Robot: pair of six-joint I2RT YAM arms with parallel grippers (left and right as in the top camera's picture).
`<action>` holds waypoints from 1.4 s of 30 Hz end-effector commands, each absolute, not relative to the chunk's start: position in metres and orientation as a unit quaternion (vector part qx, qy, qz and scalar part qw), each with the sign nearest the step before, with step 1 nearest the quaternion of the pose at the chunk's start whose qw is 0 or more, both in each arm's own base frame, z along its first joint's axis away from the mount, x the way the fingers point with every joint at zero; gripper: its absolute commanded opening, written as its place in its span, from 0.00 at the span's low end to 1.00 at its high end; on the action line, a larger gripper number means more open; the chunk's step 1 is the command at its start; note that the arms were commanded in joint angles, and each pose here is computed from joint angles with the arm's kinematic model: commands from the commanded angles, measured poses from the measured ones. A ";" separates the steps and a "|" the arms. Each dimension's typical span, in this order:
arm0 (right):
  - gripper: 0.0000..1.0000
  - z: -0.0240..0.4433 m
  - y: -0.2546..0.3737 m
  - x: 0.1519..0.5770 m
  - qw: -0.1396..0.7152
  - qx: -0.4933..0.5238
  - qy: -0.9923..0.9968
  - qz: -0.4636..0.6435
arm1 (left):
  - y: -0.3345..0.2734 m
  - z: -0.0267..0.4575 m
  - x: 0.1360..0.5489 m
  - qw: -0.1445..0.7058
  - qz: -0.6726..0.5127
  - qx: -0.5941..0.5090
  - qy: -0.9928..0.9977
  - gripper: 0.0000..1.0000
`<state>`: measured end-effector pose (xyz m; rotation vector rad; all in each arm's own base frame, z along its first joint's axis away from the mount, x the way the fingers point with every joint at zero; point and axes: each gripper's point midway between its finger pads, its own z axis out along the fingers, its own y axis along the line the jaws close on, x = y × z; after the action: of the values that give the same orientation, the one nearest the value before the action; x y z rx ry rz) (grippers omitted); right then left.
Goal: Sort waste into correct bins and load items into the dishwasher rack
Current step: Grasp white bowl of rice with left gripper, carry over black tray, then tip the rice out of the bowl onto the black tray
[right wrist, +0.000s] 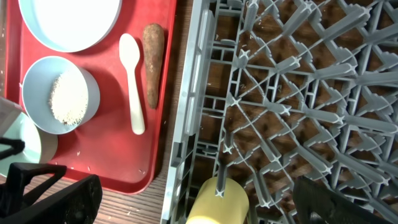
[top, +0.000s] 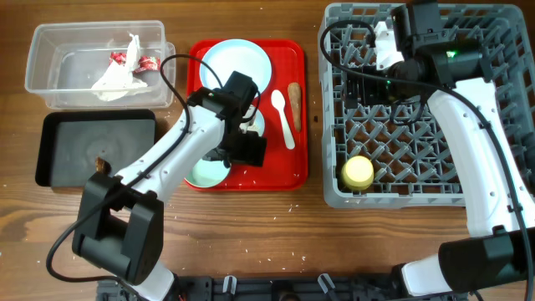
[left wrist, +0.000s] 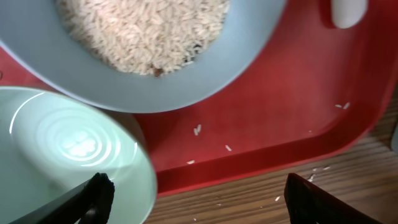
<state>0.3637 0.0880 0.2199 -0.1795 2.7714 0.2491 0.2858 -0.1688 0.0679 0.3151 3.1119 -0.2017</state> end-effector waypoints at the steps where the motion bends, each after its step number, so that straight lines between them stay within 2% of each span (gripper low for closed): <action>1: 1.00 0.223 0.089 0.365 0.181 -0.075 0.977 0.083 | -0.186 0.089 0.318 0.081 -0.077 0.172 0.979 0.93; 3: 1.00 0.223 0.089 0.365 0.181 -0.075 0.977 0.083 | -0.194 0.087 0.334 0.114 -0.082 0.214 0.967 0.88; 6: 1.00 0.223 0.089 0.365 0.181 -0.075 0.977 0.083 | -0.204 0.074 0.354 0.140 -0.084 0.247 0.955 0.75; 10: 1.00 0.223 0.089 0.365 0.181 -0.075 0.977 0.083 | -0.209 0.052 0.359 0.128 -0.082 0.248 0.957 0.57; 12: 1.00 0.223 0.089 0.365 0.181 -0.075 0.977 0.083 | -0.213 0.042 0.355 0.117 -0.080 0.253 0.957 0.54; 13: 1.00 0.223 0.089 0.365 0.181 -0.075 0.977 0.083 | -0.215 0.039 0.355 0.116 -0.080 0.257 0.956 0.43; 15: 1.00 0.223 0.089 0.365 0.181 -0.075 0.977 0.083 | -0.221 0.031 0.355 0.114 -0.080 0.260 0.956 0.32; 20: 1.00 0.223 0.089 0.365 0.182 -0.075 0.977 0.083 | -0.220 0.024 0.356 0.110 -0.077 0.260 0.956 0.23; 23: 1.00 0.223 0.089 0.365 0.181 -0.075 0.977 0.082 | -0.223 0.025 0.362 0.122 -0.080 0.255 0.956 0.07; 24: 1.00 0.223 0.089 0.365 0.181 -0.075 0.977 0.082 | -0.224 0.027 0.364 0.127 -0.082 0.245 0.958 0.04; 27: 1.00 0.223 0.089 0.365 0.183 -0.075 0.977 0.083 | -0.232 0.052 0.378 0.153 -0.098 0.198 0.963 0.04; 32: 1.00 0.223 0.089 0.366 0.183 -0.075 0.977 0.083 | -0.221 0.138 0.395 0.198 -0.128 0.101 0.966 0.04; 35: 1.00 0.224 0.089 0.368 0.188 -0.076 0.976 0.083 | -0.176 0.169 0.389 0.186 -0.155 0.041 0.969 0.04; 39: 1.00 0.224 0.090 0.369 0.190 -0.075 0.975 0.083 | -0.077 0.170 0.374 0.122 -0.157 -0.088 0.976 0.04; 42: 1.00 0.224 0.089 0.369 0.190 -0.075 0.975 0.083 | -0.037 0.173 0.369 0.112 -0.231 -0.099 0.961 0.04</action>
<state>0.3672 0.0886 0.2214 -0.1799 2.7552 0.2499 0.3726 -0.0518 0.1576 -0.3199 2.8842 -0.4414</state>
